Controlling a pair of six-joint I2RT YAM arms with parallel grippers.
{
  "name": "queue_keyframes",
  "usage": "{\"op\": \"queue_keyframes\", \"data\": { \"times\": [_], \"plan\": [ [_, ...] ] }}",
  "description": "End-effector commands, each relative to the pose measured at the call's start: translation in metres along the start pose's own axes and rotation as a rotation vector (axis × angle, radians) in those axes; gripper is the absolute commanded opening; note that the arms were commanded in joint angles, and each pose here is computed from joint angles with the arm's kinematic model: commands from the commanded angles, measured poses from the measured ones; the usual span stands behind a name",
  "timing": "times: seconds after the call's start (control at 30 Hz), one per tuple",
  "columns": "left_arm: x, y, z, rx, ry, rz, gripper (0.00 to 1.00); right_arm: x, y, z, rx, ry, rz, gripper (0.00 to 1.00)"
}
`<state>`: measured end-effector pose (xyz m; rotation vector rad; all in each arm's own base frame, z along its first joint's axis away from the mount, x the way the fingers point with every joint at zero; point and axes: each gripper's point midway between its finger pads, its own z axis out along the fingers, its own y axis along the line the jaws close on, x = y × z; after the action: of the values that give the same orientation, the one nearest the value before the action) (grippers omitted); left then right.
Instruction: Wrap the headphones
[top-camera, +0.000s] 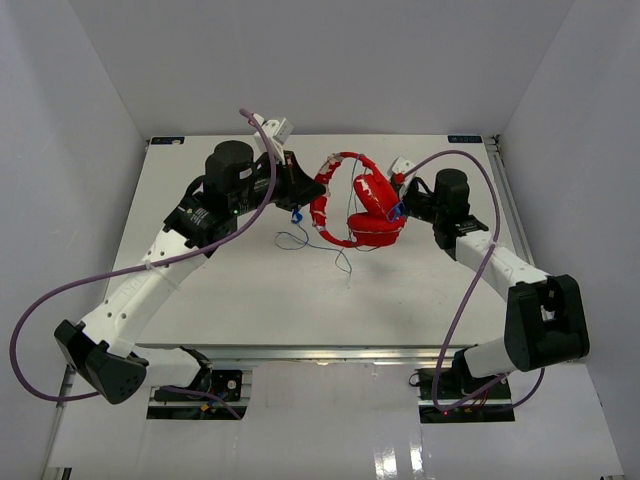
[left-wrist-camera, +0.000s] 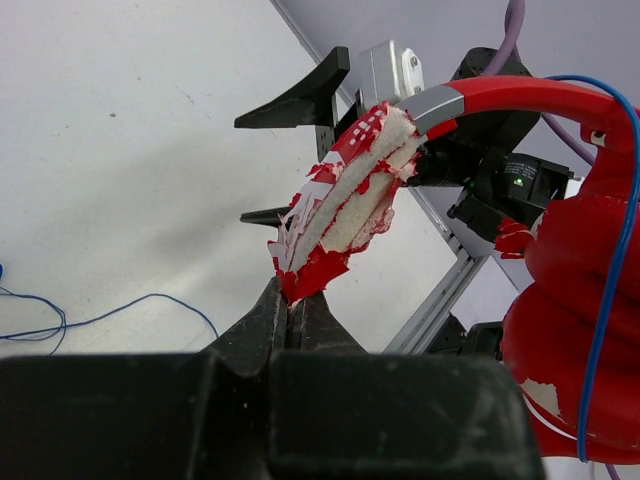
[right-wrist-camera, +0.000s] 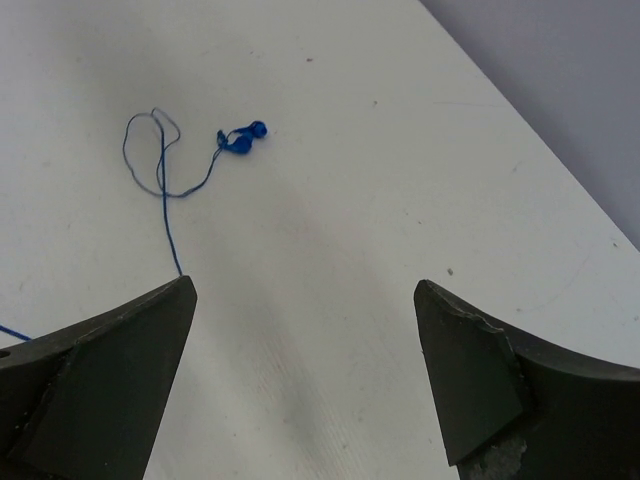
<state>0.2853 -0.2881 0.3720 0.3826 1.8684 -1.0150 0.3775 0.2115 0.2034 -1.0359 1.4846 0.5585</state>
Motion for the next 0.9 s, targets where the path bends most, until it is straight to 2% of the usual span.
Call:
{"op": "queue_keyframes", "data": {
  "times": [0.0,0.07,0.13,0.2,0.33,0.4,0.47,0.5,0.63,0.7,0.77,0.83,0.87],
  "plan": [
    [-0.036,-0.029,-0.025,0.064,-0.112,0.019,0.0,-0.009,0.054,-0.019,-0.321,-0.11,-0.151,0.96],
    [-0.037,-0.03,-0.025,0.069,-0.112,0.019,0.0,-0.008,0.093,-0.03,-0.503,-0.199,-0.204,0.97],
    [-0.038,-0.032,-0.025,0.074,-0.114,0.018,0.0,-0.009,0.115,-0.033,-0.58,-0.242,-0.218,0.97],
    [-0.039,-0.033,-0.026,0.081,-0.117,0.016,0.0,-0.007,0.127,-0.023,-0.588,-0.216,-0.223,0.97],
    [-0.042,-0.038,-0.028,0.099,-0.124,0.007,0.0,-0.018,0.143,-0.001,-0.565,-0.205,-0.1,0.98],
    [-0.044,-0.043,-0.029,0.117,-0.128,0.006,0.0,-0.028,0.151,0.007,-0.549,-0.244,-0.04,0.98],
    [-0.047,-0.045,-0.03,0.124,-0.135,0.001,0.0,-0.025,0.155,0.012,-0.513,-0.244,0.186,0.98],
    [-0.05,-0.047,-0.031,0.13,-0.144,-0.001,0.0,-0.046,0.146,0.014,-0.472,-0.339,0.157,0.98],
    [-0.057,-0.051,-0.032,0.141,-0.168,-0.021,0.0,-0.059,0.138,0.02,-0.438,-0.421,0.278,0.96],
    [-0.067,-0.052,-0.034,0.136,-0.212,-0.034,0.0,-0.059,0.14,0.023,-0.459,-0.432,0.374,0.94],
    [-0.075,-0.053,-0.036,0.136,-0.255,-0.053,0.0,-0.065,0.146,0.023,-0.475,-0.476,0.381,0.87],
    [-0.083,-0.053,-0.038,0.13,-0.296,-0.08,0.0,-0.064,0.153,0.025,-0.502,-0.472,0.392,0.74],
    [-0.087,-0.054,-0.039,0.131,-0.312,-0.089,0.0,-0.062,0.158,0.026,-0.522,-0.457,0.392,0.62]
  ]
}}
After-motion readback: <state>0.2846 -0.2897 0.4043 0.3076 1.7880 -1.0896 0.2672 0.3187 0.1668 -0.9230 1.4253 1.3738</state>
